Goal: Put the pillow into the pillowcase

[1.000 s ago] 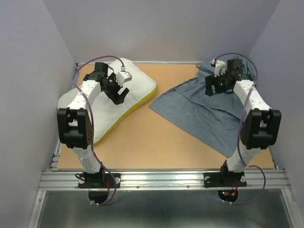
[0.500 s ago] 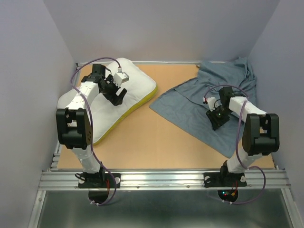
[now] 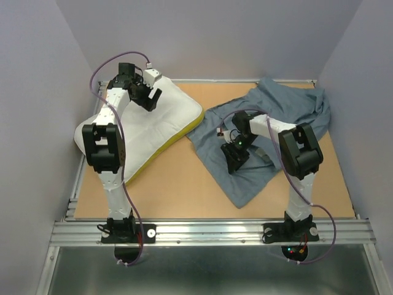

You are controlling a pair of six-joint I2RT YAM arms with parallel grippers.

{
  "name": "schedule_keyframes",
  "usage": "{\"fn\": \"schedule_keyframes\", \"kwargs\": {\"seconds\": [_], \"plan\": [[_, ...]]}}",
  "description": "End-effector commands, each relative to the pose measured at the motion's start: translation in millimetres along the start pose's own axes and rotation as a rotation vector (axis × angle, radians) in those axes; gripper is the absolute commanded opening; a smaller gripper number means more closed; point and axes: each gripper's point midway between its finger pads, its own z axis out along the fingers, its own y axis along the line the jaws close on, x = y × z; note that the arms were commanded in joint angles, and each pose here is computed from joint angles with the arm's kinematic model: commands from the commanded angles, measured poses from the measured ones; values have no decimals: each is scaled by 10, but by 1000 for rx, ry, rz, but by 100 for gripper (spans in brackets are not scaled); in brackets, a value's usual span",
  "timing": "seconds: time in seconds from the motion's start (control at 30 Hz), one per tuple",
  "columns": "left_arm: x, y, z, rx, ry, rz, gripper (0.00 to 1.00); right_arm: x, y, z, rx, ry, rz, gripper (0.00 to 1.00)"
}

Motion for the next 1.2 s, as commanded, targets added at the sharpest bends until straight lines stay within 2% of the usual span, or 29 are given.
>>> {"fn": "schedule_keyframes", "kwargs": {"seconds": [0.0, 0.07, 0.17, 0.27, 0.37, 0.43, 0.47, 0.53, 0.57, 0.63, 0.67, 0.8, 0.87, 1.03, 1.17], "plan": [[-61, 29, 249, 41, -6, 6, 99, -754, 486, -83, -250, -232, -21, 57], [10, 30, 389, 56, 9, 15, 99, -848, 632, -259, -282, -279, -46, 63], [281, -144, 698, 167, 66, 14, 99, -818, 810, -538, -261, -338, -103, 70], [519, -312, 823, 233, 117, 3, 99, -716, 745, -746, -118, -386, -151, 73], [787, -454, 885, 280, 172, 13, 99, -610, 547, -865, 4, -407, -130, 75], [923, -486, 911, 282, 219, 35, 74, -645, 363, -1081, 103, -460, -93, 78], [934, -485, 882, 288, 226, 46, 49, -704, 272, -1172, 144, -496, -61, 78], [891, -430, 777, 281, 222, 75, 12, -845, -62, -1424, 292, -569, -6, 78], [764, -344, 639, 261, 189, 100, 0, -894, -185, -1500, 344, -589, 12, 76], [508, -289, 363, 261, 123, 182, 0, -1034, -458, -1685, 477, -636, 31, 72], [501, -278, 335, 271, 116, 193, 0, -1076, -511, -1708, 496, -643, 35, 71], [-5, -198, -235, 236, -5, 304, 0, -1199, -708, -1600, 525, -599, -6, 70], [-36, -126, -452, 224, -12, 309, 0, -1184, -772, -1485, 518, -567, -10, 70], [-109, -270, -794, 249, -55, 341, 0, -1033, -810, -1254, 517, -482, -81, 78], [-145, -393, -952, 262, -97, 342, 0, -924, -866, -1172, 588, -411, -153, 77]]}}
